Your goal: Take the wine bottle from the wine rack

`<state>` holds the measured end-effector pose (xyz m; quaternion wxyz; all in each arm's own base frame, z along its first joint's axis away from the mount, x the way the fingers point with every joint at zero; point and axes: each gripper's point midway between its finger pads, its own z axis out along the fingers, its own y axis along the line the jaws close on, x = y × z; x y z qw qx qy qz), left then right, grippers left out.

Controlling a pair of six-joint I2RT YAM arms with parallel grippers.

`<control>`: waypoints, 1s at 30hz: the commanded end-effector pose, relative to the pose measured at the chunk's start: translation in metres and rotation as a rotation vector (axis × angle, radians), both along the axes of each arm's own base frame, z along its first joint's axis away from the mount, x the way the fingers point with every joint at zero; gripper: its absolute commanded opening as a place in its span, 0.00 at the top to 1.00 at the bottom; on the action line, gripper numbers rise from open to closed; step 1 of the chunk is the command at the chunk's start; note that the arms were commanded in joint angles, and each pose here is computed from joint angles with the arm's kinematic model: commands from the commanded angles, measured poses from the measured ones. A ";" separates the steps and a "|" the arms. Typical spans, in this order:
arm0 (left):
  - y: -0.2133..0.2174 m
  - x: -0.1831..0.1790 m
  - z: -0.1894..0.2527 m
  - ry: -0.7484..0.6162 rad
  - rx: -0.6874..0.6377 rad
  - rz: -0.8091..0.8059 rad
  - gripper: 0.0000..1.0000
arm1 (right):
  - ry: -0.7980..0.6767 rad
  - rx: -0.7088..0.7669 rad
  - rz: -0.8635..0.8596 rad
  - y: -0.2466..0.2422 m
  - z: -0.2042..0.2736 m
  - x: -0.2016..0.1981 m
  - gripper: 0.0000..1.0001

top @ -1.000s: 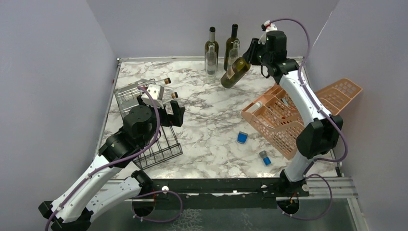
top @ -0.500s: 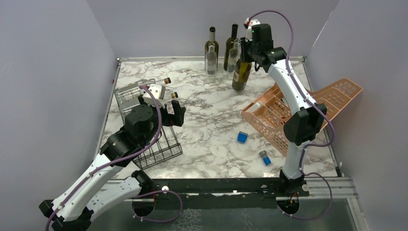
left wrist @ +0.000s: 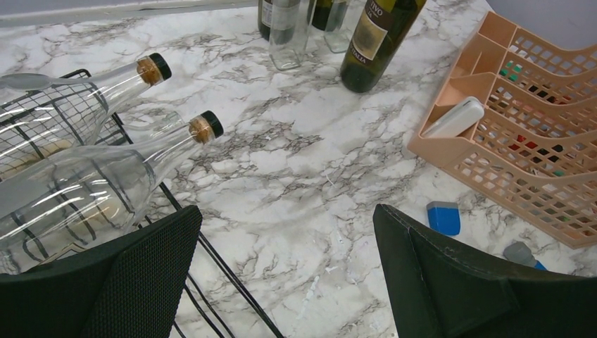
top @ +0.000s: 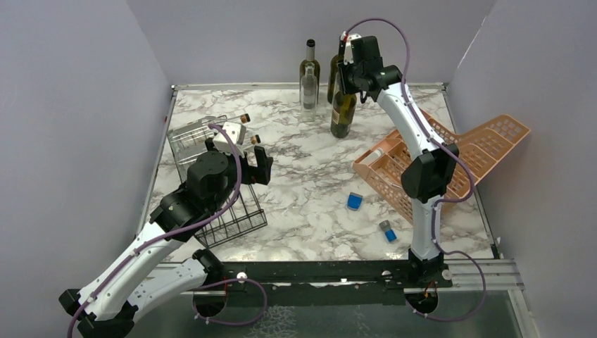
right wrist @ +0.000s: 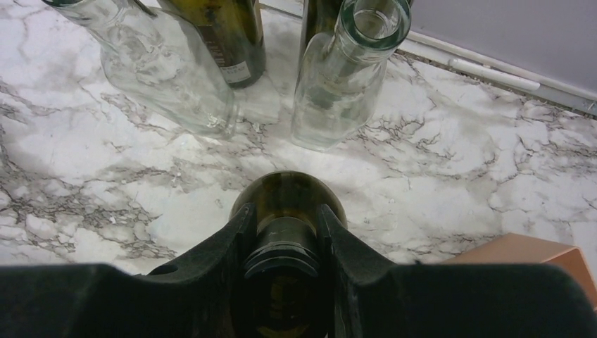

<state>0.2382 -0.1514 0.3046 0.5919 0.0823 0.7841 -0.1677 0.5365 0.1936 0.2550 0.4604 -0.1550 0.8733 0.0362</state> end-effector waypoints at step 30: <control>-0.009 0.004 0.008 0.002 -0.050 -0.010 0.01 | -0.152 0.090 0.010 -0.001 0.084 -0.021 0.21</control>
